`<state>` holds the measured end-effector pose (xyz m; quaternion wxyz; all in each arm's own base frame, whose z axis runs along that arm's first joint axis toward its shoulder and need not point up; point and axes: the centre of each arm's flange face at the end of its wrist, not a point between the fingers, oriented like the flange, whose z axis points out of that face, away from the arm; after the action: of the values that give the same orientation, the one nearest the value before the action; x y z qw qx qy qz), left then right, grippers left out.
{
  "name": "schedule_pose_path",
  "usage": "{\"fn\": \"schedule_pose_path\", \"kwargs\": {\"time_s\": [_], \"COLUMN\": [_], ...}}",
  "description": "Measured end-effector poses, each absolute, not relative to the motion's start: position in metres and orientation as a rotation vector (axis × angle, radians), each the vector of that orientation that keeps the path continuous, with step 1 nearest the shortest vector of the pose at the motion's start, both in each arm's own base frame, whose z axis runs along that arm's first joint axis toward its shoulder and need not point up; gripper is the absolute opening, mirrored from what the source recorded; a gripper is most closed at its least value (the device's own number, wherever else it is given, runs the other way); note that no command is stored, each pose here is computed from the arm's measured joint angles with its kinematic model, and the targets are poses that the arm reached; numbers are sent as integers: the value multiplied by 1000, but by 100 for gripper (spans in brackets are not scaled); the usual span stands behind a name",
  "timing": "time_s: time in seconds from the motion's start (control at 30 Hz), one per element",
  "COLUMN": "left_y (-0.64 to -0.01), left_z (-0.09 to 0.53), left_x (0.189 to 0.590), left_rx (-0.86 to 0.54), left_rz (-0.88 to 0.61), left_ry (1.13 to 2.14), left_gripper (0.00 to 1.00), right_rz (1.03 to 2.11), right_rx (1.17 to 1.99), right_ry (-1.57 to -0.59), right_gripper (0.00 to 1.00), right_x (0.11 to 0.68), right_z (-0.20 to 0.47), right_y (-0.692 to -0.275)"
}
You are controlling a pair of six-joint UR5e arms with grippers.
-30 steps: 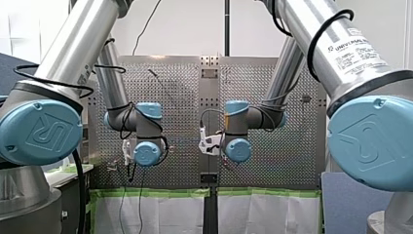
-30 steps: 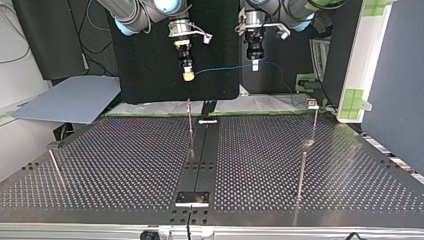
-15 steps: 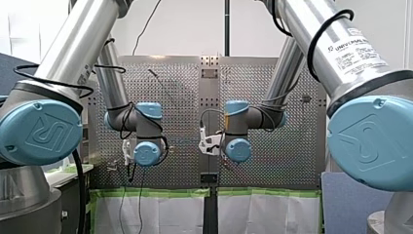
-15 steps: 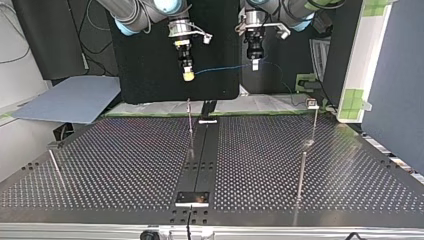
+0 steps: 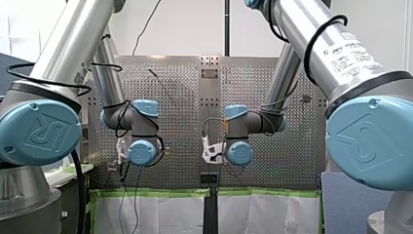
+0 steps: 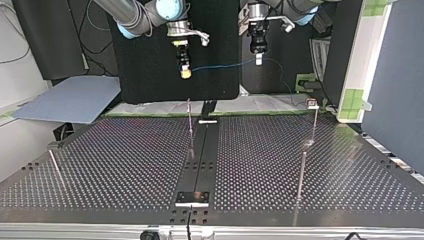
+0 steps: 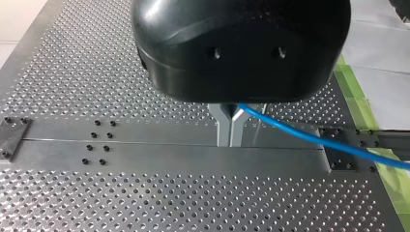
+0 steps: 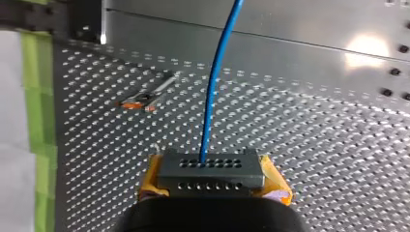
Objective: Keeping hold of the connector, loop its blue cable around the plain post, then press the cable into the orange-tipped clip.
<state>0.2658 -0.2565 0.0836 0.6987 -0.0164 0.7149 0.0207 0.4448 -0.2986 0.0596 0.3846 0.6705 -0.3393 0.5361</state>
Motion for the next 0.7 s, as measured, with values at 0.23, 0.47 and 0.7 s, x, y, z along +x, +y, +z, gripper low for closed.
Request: {"fn": "schedule_pose_path", "kwargs": {"time_s": [0.23,0.47,0.7], "left_y": [-256,-257,-253], "left_z": [84,90,111], "left_x": [266,267,272], "left_rx": [-36,-49,-116], "left_rz": [46,43,41], "left_ry": [1593,1589,1574], "left_gripper": [1,1,1], "right_rz": [1303,1285,1334], "right_rx": [1776,1783,1740], "right_ry": [-878,-888,-925], "right_gripper": [0,0,0], "right_x": [439,439,449], "right_z": [54,58,91], "right_y": [-293,-292,-299]}}
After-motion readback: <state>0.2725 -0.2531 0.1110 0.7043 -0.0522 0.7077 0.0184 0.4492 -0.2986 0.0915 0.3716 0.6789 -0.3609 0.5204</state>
